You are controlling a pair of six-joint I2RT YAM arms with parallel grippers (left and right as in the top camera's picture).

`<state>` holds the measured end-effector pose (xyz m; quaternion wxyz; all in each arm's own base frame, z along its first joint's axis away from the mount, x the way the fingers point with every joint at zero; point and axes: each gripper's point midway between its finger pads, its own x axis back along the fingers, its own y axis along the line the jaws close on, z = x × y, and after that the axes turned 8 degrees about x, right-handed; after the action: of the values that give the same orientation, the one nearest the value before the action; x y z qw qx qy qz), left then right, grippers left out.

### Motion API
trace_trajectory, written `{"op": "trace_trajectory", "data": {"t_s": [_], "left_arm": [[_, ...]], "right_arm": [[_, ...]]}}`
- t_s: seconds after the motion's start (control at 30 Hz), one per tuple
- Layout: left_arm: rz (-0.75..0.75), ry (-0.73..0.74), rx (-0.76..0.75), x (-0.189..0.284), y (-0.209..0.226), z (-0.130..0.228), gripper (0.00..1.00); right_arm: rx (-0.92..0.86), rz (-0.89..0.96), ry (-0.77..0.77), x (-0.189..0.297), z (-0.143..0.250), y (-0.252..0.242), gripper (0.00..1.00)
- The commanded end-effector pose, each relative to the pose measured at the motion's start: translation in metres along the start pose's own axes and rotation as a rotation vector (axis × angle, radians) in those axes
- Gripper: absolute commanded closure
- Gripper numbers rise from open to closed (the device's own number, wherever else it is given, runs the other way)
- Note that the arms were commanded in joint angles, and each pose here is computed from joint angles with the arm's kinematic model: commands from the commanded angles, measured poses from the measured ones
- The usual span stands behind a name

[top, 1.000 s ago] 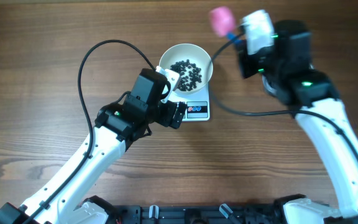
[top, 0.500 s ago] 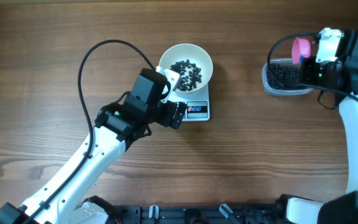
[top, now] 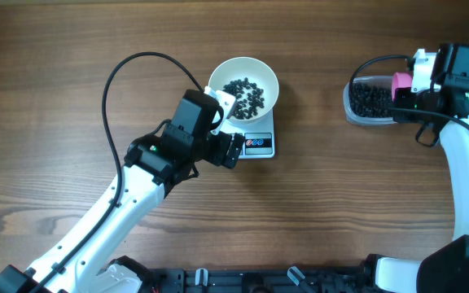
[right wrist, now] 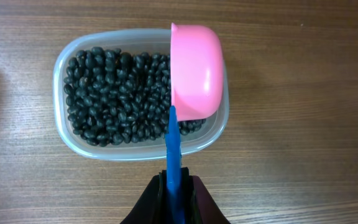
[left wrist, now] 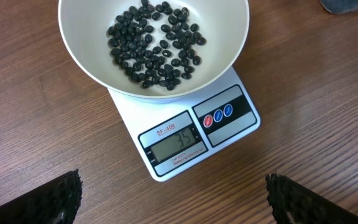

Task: Scoop item into bowl and weigh 150g on scale
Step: 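Dip the scoop into the bean tub and lift it filled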

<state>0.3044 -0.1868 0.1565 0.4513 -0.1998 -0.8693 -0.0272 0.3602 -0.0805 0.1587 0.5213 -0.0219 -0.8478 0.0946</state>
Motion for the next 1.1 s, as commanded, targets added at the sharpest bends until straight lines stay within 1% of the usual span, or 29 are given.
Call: {"op": "trace_trajectory", "data": {"t_s": [0.0, 0.03, 0.2, 0.27, 0.33, 0.4, 0.6, 0.67, 0.7, 0.9, 1.07], "left_arm": [[0.007, 0.011, -0.013, -0.002, 0.000, 0.003, 0.00], [0.007, 0.011, -0.013, -0.002, 0.000, 0.003, 0.00], [0.007, 0.011, -0.013, -0.002, 0.000, 0.003, 0.00], [0.007, 0.011, -0.013, -0.002, 0.000, 0.003, 0.00], [0.007, 0.011, -0.013, -0.002, 0.000, 0.003, 0.00], [0.007, 0.011, -0.013, -0.002, 0.000, 0.003, 0.00], [0.007, 0.011, -0.012, -0.002, 0.000, 0.003, 0.00], [0.007, 0.011, -0.013, -0.002, 0.000, 0.003, 0.00], [0.007, 0.011, -0.012, -0.002, 0.000, 0.003, 0.00], [0.007, 0.011, -0.012, -0.002, 0.000, 0.003, 0.00], [0.007, 0.011, -0.012, -0.002, 0.000, 0.003, 0.00]], "right_arm": [[-0.011, -0.012, 0.047, -0.015, 0.010, 0.002, 0.96], [-0.028, -0.016, 0.059, -0.019, 0.011, 0.003, 0.95], [-0.035, -0.189, 0.094, -0.044, 0.015, 0.033, 0.96], [-0.044, -0.316, 0.050, -0.042, 0.006, 0.054, 0.96], [-0.048, -0.377, 0.024, -0.038, 0.001, 0.064, 0.96], [-0.042, -0.384, 0.033, -0.038, 0.003, 0.065, 0.96], [0.078, -0.405, 0.036, -0.036, 0.012, 0.065, 0.96], [0.099, -0.509, -0.015, -0.028, 0.008, 0.074, 0.96], [0.092, -0.528, -0.023, -0.027, 0.008, 0.074, 0.96], [0.015, -0.497, -0.017, -0.029, 0.016, 0.048, 0.96], [-0.096, -0.504, -0.006, -0.033, 0.021, 0.032, 0.96]]}}
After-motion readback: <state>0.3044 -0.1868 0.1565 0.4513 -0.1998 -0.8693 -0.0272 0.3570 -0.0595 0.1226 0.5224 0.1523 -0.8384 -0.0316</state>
